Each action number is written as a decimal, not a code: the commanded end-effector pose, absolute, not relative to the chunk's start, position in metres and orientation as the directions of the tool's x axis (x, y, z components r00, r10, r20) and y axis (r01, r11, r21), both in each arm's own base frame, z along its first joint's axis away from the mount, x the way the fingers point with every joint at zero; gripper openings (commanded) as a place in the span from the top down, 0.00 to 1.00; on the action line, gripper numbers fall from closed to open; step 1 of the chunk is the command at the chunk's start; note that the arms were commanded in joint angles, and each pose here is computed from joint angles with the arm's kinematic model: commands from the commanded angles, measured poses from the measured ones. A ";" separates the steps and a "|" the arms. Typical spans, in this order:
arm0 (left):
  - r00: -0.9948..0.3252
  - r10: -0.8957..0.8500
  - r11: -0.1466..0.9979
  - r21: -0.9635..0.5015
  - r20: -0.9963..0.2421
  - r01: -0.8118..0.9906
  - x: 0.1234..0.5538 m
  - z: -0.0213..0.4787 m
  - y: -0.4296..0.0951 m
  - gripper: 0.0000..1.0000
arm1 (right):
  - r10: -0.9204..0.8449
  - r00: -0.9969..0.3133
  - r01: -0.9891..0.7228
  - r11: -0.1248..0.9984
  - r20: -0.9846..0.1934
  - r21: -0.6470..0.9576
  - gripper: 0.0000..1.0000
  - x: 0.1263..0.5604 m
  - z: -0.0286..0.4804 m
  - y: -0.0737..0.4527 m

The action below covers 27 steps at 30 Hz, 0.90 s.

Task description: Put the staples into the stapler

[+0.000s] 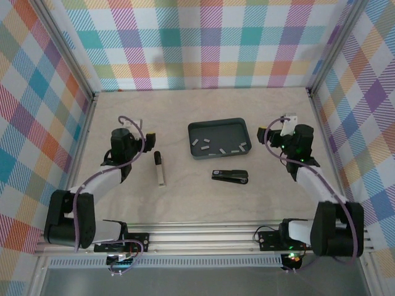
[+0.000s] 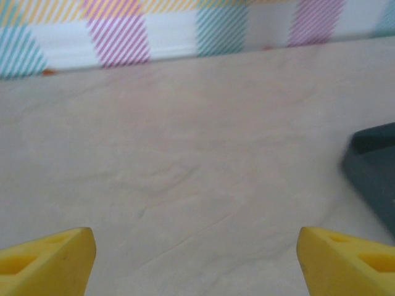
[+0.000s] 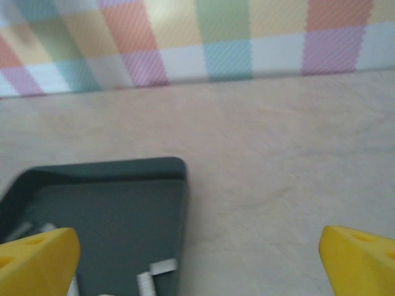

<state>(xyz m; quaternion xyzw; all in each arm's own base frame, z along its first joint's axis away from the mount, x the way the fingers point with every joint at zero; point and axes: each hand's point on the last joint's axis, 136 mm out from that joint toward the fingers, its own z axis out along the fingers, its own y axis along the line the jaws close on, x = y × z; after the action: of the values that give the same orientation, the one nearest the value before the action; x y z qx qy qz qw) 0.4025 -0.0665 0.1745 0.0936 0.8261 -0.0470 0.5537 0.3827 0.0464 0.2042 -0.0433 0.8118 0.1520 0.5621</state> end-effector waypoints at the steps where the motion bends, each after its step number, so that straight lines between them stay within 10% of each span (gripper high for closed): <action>1: -0.388 0.244 0.879 0.033 -0.889 0.475 0.381 0.184 -0.116 0.20 | 0.172 -0.501 -0.269 0.900 -0.848 0.342 0.01 0.354 0.194 0.066; 17: 0.006 0.751 0.054 0.070 -0.661 0.996 0.273 0.155 -0.302 0.30 | 0.267 -0.497 -0.294 0.843 -0.826 0.450 0.01 0.299 0.201 0.071; 27: 0.163 0.768 -0.156 0.067 -0.619 0.986 0.259 0.120 -0.387 0.29 | 0.406 -0.452 -0.145 0.845 -0.794 0.515 0.01 0.292 0.190 0.045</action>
<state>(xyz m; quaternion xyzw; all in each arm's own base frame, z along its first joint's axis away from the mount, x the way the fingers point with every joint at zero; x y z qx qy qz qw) 0.2677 -0.3737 0.1216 0.7013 0.6282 -0.2258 0.2501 0.2915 0.0507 0.1871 0.0523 0.8199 0.2621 0.5064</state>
